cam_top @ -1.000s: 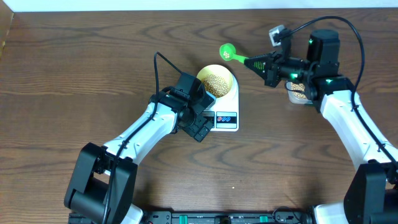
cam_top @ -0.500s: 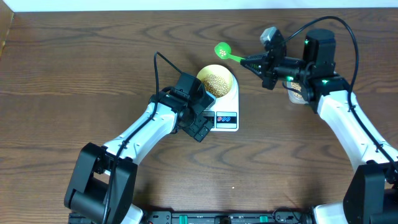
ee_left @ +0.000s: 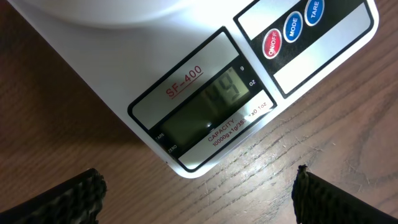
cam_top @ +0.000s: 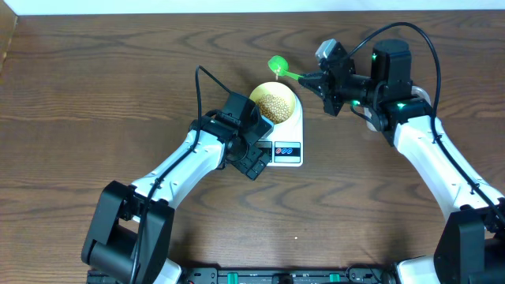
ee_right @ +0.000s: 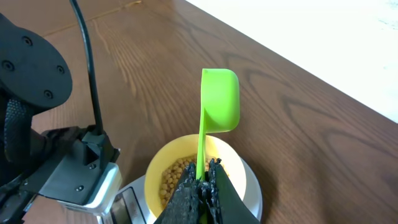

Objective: Scoop item into bowl and weigh 50g on scale

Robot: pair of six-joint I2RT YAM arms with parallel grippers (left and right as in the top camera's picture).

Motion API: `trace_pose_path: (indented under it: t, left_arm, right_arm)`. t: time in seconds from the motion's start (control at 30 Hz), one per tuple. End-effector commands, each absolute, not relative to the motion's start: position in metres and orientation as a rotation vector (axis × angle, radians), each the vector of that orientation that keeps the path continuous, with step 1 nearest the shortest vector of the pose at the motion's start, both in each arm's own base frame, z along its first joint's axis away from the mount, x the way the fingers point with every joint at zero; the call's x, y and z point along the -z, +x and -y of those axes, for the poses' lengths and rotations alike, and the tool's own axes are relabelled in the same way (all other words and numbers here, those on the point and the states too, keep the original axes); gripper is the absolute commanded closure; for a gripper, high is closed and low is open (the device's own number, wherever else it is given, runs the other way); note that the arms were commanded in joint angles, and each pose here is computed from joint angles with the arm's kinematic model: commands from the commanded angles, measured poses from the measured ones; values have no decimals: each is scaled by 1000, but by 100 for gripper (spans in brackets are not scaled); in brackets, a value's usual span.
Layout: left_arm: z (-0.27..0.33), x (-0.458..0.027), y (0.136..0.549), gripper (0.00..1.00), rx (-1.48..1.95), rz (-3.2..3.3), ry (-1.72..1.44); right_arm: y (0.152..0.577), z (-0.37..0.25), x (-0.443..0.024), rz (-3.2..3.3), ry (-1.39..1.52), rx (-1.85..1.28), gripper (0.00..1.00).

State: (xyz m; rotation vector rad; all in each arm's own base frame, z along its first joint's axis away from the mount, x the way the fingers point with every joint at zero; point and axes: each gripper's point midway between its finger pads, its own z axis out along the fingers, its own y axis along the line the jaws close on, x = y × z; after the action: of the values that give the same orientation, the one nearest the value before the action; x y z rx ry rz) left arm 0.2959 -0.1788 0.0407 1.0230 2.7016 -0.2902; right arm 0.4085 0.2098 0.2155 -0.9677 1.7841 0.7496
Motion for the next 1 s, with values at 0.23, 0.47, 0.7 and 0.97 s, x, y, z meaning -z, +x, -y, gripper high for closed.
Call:
trace_pose_path:
  t: [0.23, 0.47, 0.7, 0.97]
  left_arm:
    - [177, -47, 298, 2, 274, -2690, 1004]
    - [177, -47, 298, 2, 274, -2690, 1005]
    - [177, -47, 298, 2, 274, -2690, 1005]
    - [177, -47, 298, 2, 274, -2690, 1004]
  right_arm:
    - [412, -211, -218, -1771, -987, -726, 99]
    - [412, -211, -218, -1771, -987, -726, 99]
    - [412, -211, -218, -1771, -987, -726, 99]
    - [412, -211, -218, -1820, -918, -776, 99]
